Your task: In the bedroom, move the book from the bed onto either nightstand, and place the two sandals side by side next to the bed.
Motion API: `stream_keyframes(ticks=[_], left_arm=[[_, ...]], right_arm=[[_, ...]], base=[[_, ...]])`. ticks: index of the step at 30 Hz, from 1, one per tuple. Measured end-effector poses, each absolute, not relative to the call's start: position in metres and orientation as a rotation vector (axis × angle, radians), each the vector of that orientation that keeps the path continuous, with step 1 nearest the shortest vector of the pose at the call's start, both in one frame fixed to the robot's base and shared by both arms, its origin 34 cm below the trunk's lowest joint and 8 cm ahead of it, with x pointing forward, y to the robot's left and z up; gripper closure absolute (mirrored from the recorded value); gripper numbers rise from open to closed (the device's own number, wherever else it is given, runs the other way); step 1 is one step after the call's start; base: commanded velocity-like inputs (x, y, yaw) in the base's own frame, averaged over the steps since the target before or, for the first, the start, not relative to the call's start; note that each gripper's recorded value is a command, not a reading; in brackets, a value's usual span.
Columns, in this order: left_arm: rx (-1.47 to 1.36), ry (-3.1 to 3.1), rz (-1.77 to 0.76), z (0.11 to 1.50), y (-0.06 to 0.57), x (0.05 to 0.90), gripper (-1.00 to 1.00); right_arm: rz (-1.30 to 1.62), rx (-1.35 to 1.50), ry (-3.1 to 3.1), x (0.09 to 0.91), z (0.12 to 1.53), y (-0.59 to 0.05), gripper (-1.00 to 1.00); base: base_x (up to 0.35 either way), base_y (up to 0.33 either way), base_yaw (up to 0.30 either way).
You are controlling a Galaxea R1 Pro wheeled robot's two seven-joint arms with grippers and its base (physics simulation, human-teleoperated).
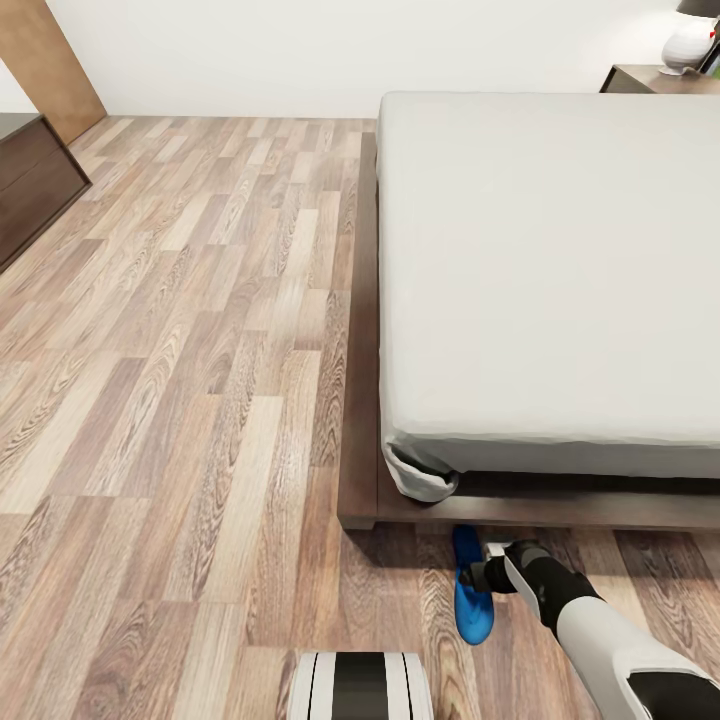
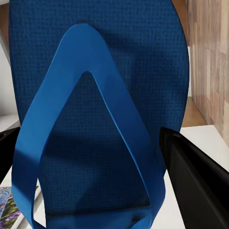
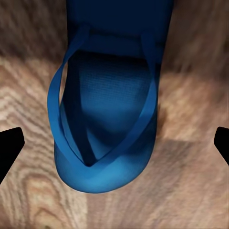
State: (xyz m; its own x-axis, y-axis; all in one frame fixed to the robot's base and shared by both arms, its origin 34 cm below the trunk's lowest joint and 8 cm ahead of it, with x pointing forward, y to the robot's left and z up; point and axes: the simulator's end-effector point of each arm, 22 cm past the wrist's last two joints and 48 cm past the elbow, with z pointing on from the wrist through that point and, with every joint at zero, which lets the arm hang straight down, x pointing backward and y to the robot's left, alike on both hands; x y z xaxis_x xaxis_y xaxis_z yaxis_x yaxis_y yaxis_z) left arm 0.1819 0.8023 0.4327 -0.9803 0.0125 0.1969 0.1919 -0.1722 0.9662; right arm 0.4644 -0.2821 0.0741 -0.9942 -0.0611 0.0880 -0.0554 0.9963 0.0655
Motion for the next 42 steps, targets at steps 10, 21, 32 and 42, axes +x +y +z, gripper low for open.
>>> stream_keyframes(ticks=[10,21,32,42], left_arm=[[-0.242,-1.94,-2.306,0.433,0.802,0.182,1.0],[-0.242,-1.939,-2.305,0.433,0.802,0.182,1.0],[-0.242,-1.939,-2.305,0.433,0.802,0.182,1.0],[-0.243,-1.939,-2.305,0.433,0.802,0.182,1.0]], right_arm=[[-0.086,0.087,-3.043,0.46,0.074,-0.287,-1.0],[-0.087,0.095,-3.073,0.465,0.072,-0.289,-1.0],[-0.093,0.1,-3.08,0.461,0.071,-0.288,-1.0],[-0.097,0.099,-3.061,0.446,0.068,-0.287,-1.0]], base=[[0.0,0.0,0.0],[0.0,0.0,0.0],[0.0,0.0,0.0],[0.0,0.0,0.0]])
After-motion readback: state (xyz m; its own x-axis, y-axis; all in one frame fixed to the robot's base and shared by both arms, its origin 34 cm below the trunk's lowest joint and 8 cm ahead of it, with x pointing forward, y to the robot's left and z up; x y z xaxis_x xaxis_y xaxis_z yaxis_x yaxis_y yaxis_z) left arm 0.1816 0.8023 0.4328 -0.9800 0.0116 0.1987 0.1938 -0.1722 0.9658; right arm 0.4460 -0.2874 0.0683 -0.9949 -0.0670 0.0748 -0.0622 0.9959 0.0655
